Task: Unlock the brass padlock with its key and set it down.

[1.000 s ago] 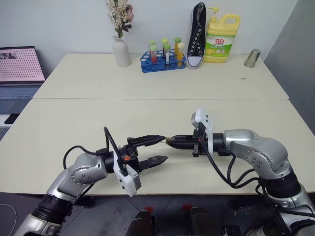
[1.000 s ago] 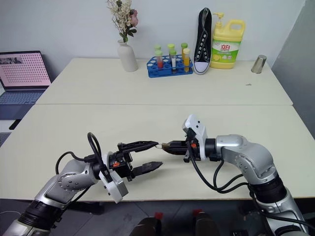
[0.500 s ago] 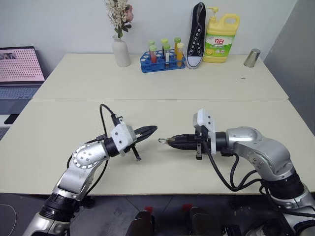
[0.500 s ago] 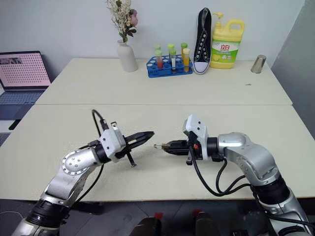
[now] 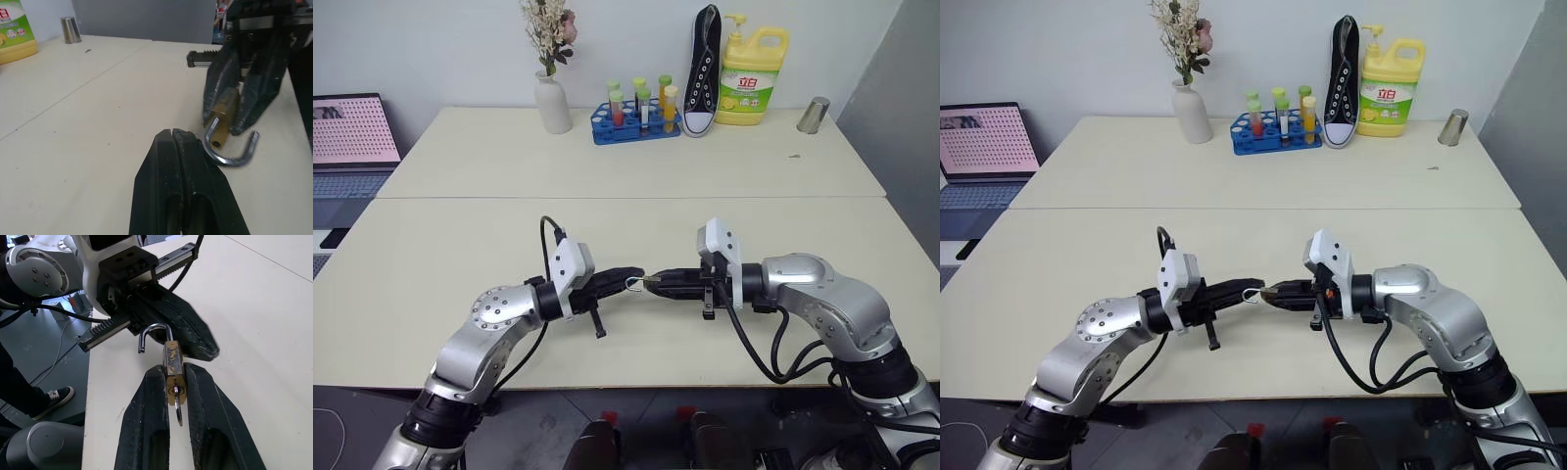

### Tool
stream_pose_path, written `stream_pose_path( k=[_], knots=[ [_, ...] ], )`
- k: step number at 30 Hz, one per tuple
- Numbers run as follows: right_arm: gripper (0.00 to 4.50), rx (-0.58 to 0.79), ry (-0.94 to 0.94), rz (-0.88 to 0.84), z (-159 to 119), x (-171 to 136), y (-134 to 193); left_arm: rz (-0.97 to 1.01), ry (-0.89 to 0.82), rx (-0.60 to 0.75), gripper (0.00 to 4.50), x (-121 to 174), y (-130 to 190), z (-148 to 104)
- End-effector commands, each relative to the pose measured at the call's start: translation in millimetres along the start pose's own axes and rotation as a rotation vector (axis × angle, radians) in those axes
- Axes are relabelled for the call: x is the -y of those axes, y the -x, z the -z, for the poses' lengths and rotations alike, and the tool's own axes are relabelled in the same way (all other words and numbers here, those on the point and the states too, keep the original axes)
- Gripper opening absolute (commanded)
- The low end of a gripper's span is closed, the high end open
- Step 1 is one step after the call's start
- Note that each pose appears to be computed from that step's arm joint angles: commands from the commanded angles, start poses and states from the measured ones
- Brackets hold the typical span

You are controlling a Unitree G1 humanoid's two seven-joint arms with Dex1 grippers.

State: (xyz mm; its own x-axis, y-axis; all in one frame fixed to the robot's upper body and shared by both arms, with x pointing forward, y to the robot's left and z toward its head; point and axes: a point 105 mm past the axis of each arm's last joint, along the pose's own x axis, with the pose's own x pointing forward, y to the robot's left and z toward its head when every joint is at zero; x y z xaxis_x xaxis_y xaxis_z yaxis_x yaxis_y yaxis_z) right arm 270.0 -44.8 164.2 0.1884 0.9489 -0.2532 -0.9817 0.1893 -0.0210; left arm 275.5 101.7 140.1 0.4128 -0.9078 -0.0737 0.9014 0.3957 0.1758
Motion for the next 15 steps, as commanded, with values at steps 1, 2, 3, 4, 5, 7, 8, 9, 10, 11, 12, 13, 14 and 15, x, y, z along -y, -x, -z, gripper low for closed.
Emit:
stream_pose_path(
  k=[1,2,3,4,5,7,8,9,10,11,12,13,14,15],
  knots=[
    [0.14,0.021,0.047,-0.006,-7.9,-2.2,1.7,0.038,-0.023,-0.004,0.00,4.5,6.2,-9.1],
    [0.14,0.021,0.048,-0.006,-7.8,-2.0,1.6,0.041,-0.023,-0.010,0.00,4.9,6.7,-8.5],
    [0.14,0.020,0.049,-0.006,-7.7,-1.8,1.5,0.050,-0.031,-0.017,0.00,5.9,7.2,-8.1],
    [0.14,0.019,0.049,-0.007,-7.5,-1.8,1.4,0.070,-0.028,-0.030,0.00,8.9,8.4,-7.0],
    [0.14,0.018,0.050,-0.007,-7.3,-1.7,1.4,0.083,-0.015,-0.030,0.00,11.3,9.3,-7.9],
    [0.14,0.017,0.050,-0.007,-7.1,-1.6,1.3,0.096,0.006,-0.023,0.00,13.7,10.1,-10.7],
    [0.14,0.017,0.050,-0.007,-7.0,-1.4,1.3,0.097,0.012,-0.017,0.00,13.8,10.0,-12.4],
    [0.14,0.016,0.050,-0.007,-6.9,-1.3,1.2,0.101,0.016,-0.012,0.00,14.3,9.8,-14.4],
    [0.14,0.015,0.051,-0.007,-6.7,-1.3,1.2,0.106,0.032,-0.002,0.00,15.2,9.5,-17.1],
    [0.14,0.015,0.051,-0.007,-6.6,-1.2,1.1,0.110,0.043,0.004,0.00,15.8,9.3,-18.8],
    [0.14,0.013,0.051,-0.007,-6.3,-1.3,1.1,0.120,0.055,0.016,0.00,17.7,9.0,-22.4],
    [0.14,0.012,0.051,-0.008,-5.8,-1.4,1.2,0.133,0.073,0.030,0.00,20.2,8.8,-26.8],
    [0.14,0.010,0.052,-0.008,-5.4,-1.5,1.2,0.142,0.084,0.038,0.00,22.0,8.8,-29.8],
    [0.14,0.009,0.051,-0.008,-5.2,-1.4,1.2,0.147,0.098,0.045,0.00,22.7,9.0,-32.1]
  ],
)
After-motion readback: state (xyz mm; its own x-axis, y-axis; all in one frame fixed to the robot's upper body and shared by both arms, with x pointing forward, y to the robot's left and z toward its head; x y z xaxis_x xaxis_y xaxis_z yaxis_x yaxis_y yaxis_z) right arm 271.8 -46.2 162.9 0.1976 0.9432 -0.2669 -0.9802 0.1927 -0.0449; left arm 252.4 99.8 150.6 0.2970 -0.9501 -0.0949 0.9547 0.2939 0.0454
